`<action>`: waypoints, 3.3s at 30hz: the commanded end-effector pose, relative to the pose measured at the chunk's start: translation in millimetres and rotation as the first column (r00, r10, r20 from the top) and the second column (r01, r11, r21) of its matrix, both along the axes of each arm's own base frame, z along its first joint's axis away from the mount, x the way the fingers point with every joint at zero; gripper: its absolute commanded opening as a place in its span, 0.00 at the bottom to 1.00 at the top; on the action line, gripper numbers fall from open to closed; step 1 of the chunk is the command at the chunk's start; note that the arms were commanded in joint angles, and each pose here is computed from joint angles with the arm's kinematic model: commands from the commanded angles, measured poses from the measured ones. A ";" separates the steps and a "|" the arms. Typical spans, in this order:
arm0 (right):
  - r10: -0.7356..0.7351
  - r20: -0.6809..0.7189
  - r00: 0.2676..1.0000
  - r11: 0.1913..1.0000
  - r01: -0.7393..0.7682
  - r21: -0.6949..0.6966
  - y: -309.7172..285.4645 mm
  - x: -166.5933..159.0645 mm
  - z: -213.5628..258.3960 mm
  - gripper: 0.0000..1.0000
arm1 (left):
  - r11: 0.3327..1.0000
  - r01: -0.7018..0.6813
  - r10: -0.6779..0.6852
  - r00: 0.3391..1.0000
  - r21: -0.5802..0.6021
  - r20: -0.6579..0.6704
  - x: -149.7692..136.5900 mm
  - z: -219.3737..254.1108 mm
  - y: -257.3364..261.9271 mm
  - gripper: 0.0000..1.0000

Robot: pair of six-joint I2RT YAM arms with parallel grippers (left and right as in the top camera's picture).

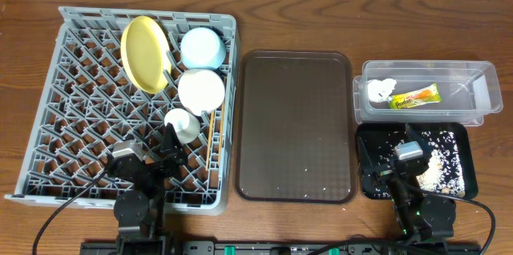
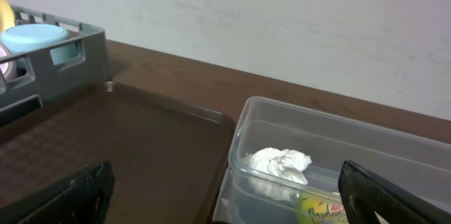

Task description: Sort waste into correct bins and load items into the dishwasher

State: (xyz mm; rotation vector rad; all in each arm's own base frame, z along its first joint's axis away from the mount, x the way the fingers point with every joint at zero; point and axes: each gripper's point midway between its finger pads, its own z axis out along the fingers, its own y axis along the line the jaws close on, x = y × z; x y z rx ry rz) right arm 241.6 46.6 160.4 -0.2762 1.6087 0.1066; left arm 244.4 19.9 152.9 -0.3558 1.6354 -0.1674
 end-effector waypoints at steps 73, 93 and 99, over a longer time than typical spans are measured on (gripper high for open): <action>-0.001 0.002 1.000 1.000 0.001 -0.007 -0.6 -0.2 -0.4 0.99 | 0.913 0.284 -0.277 0.959 0.291 -0.065 -1.6 -10.5 -43.3 0.98; -0.001 0.002 1.000 1.000 0.001 -0.007 -0.6 -0.2 -0.4 0.99 | 0.914 0.284 -0.277 0.959 0.292 -0.065 -1.6 -10.5 -43.3 0.98; -0.001 0.001 1.000 1.000 0.001 -0.007 -0.6 -0.2 -0.5 0.99 | 0.913 0.284 -0.277 0.959 0.291 -0.065 -1.6 -10.5 -43.3 0.98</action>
